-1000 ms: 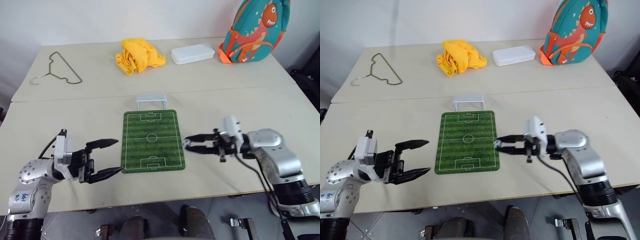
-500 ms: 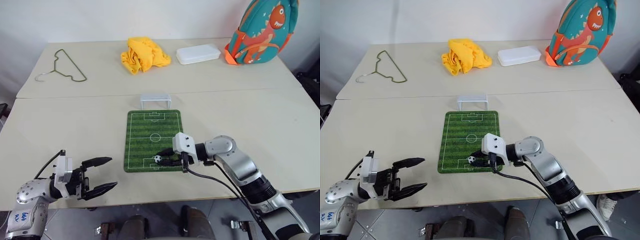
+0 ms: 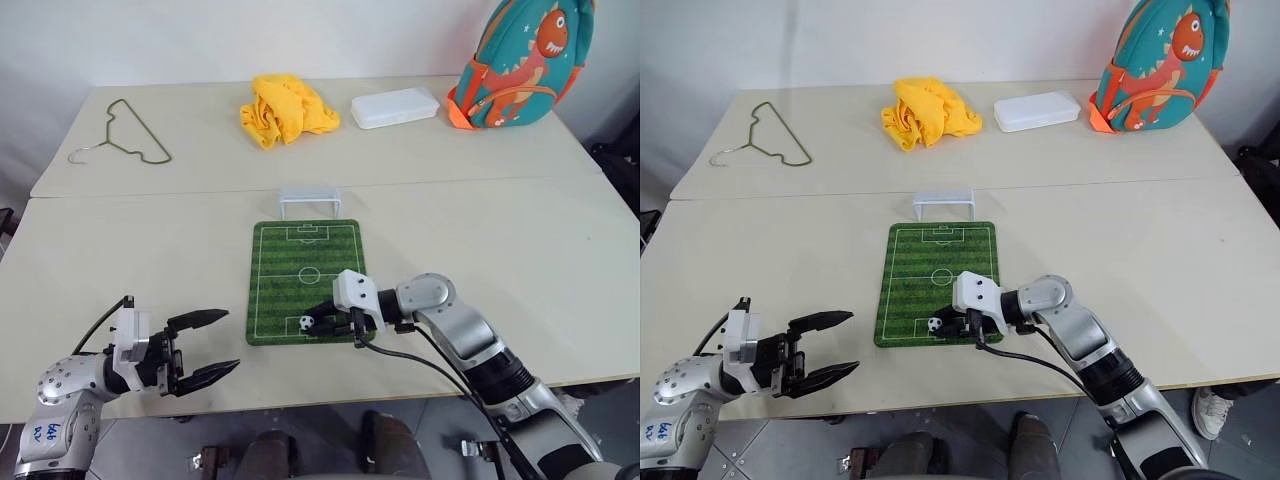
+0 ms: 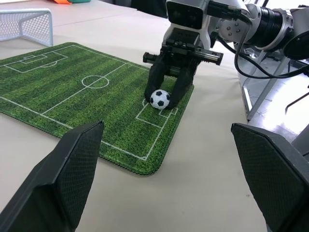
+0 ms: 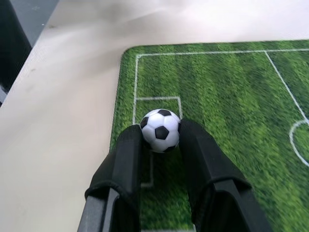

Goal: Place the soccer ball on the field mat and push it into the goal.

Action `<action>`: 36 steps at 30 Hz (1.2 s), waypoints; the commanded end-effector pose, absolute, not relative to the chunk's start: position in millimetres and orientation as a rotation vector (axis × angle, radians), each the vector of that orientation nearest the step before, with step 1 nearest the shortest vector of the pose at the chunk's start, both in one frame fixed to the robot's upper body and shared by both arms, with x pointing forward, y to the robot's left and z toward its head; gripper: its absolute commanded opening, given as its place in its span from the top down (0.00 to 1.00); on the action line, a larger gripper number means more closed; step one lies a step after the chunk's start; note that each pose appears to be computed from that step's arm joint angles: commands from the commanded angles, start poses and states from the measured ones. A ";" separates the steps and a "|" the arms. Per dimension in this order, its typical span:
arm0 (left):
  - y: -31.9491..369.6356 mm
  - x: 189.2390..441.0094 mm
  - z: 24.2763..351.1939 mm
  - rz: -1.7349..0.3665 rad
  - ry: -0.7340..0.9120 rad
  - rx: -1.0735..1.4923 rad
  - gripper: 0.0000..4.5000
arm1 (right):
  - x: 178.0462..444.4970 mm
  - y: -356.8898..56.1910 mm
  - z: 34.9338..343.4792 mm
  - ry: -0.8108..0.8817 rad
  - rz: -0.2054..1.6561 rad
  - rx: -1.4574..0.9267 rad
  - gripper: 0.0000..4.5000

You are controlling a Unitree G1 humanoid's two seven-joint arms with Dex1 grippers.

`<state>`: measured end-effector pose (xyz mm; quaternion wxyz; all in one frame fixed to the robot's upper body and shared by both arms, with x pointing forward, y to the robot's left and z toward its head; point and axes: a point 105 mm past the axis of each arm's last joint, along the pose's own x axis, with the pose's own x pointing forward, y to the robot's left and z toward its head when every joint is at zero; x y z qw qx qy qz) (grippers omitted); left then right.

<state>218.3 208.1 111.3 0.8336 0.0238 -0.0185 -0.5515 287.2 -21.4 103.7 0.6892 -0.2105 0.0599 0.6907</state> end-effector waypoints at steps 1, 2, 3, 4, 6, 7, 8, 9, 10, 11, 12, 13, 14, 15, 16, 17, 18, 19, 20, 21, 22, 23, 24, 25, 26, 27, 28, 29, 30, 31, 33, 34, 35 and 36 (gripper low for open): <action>209.8 217.5 122.1 -1.165 -0.078 0.090 0.00 | 290.8 -20.8 104.6 0.131 1.538 -0.492 0.81; 209.8 217.9 122.3 -1.164 -0.080 0.091 0.00 | 291.4 -21.2 103.5 0.137 1.539 -0.493 0.81; 209.7 218.1 122.6 -1.163 -0.082 0.092 0.00 | 292.2 -21.6 103.0 0.138 1.536 -0.495 0.81; 209.9 218.5 122.7 -1.163 -0.083 0.093 0.00 | 292.9 -22.3 102.2 0.150 1.533 -0.487 0.81; 210.2 218.9 123.3 -1.160 -0.085 0.094 0.00 | 292.3 -23.4 102.1 0.149 1.541 -0.491 0.81; 210.4 219.0 123.4 -1.160 -0.086 0.096 0.00 | 291.5 -24.1 101.7 0.156 1.547 -0.486 0.73; 210.9 219.2 123.6 -1.158 -0.087 0.097 0.00 | 291.8 -24.0 102.5 0.144 1.548 -0.495 0.65; 211.3 219.5 123.6 -1.157 -0.087 0.098 0.00 | 292.3 -23.8 103.1 0.137 1.547 -0.500 0.60; 211.6 219.5 123.7 -1.155 -0.087 0.099 0.00 | 291.7 -23.7 103.3 0.134 1.553 -0.500 0.54; 211.8 219.7 123.7 -1.153 -0.088 0.100 0.00 | 291.6 -23.5 103.8 0.128 1.556 -0.502 0.44; 212.1 219.9 123.5 -1.152 -0.088 0.100 0.00 | 291.6 -23.3 103.8 0.127 1.558 -0.501 0.38; 212.3 220.2 123.5 -1.152 -0.089 0.101 0.00 | 291.4 -22.7 104.4 0.118 1.563 -0.502 0.30; 212.3 220.4 123.5 -1.151 -0.090 0.101 0.00 | 291.5 -22.3 104.8 0.111 1.565 -0.504 0.21; 212.3 220.5 123.5 -1.151 -0.090 0.101 0.00 | 291.6 -22.0 105.2 0.105 1.565 -0.507 0.15; 212.2 220.6 123.7 -1.150 -0.092 0.101 0.00 | 291.8 -21.3 106.6 0.088 1.566 -0.509 0.08; 212.1 220.7 123.8 -1.150 -0.093 0.101 0.00 | 292.0 -20.8 108.0 0.078 1.564 -0.503 0.08; 212.0 220.7 123.8 -1.150 -0.094 0.101 0.00 | 291.8 -20.2 109.6 0.069 1.567 -0.495 0.08; 212.0 220.7 123.8 -1.150 -0.094 0.101 0.00 | 290.9 -19.4 112.0 0.053 1.576 -0.488 0.08; 212.1 220.8 123.7 -1.150 -0.094 0.100 0.00 | 288.8 -19.0 114.8 0.038 1.593 -0.475 0.08; 212.1 220.8 123.8 -1.150 -0.094 0.099 0.00 | 286.8 -18.8 117.4 0.024 1.609 -0.465 0.08; 212.1 220.6 123.6 -1.150 -0.094 0.099 0.00 | 283.4 -19.0 121.2 0.002 1.634 -0.449 0.08; 212.1 220.4 123.5 -1.151 -0.094 0.098 0.00 | 281.2 -19.3 123.6 -0.011 1.650 -0.439 0.08; 212.2 220.3 123.3 -1.150 -0.094 0.098 0.00 | 281.2 -20.4 124.8 -0.014 1.650 -0.436 0.08; 212.3 220.3 123.3 -1.150 -0.094 0.097 0.00 | 281.5 -21.2 125.3 -0.014 1.648 -0.436 0.08; 213.0 220.5 123.2 -1.146 -0.095 0.098 0.00 | 283.8 -23.5 134.2 -0.061 1.633 -0.423 0.08; 213.6 220.6 123.1 -1.143 -0.096 0.098 0.00 | 285.3 -25.4 141.0 -0.096 1.622 -0.412 0.08; 214.3 221.3 123.9 -1.139 -0.102 0.099 0.00 | 284.5 -28.8 152.2 -0.141 1.625 -0.378 0.08; 214.3 221.4 124.1 -1.137 -0.106 0.099 0.00 | 283.0 -31.7 159.1 -0.169 1.629 -0.354 0.08; 214.4 221.0 125.4 -1.138 -0.114 0.095 0.00 | 278.2 -43.8 167.3 -0.189 1.640 -0.348 0.08; 214.5 220.4 126.4 -1.142 -0.118 0.092 0.00 | 273.3 -54.0 173.5 -0.207 1.652 -0.350 0.08; 215.2 218.1 126.7 -1.157 -0.117 0.093 0.00 | 264.7 -71.5 177.9 -0.205 1.661 -0.362 0.08; 216.0 216.9 126.7 -1.171 -0.113 0.096 0.00 | 262.1 -79.8 177.5 -0.195 1.652 -0.376 0.08; 216.6 215.8 126.5 -1.180 -0.111 0.098 0.00 | 259.8 -85.4 177.1 -0.187 1.646 -0.387 0.08; 217.8 215.2 126.0 -1.188 -0.108 0.104 0.00 | 255.4 -92.1 173.3 -0.148 1.650 -0.389 0.12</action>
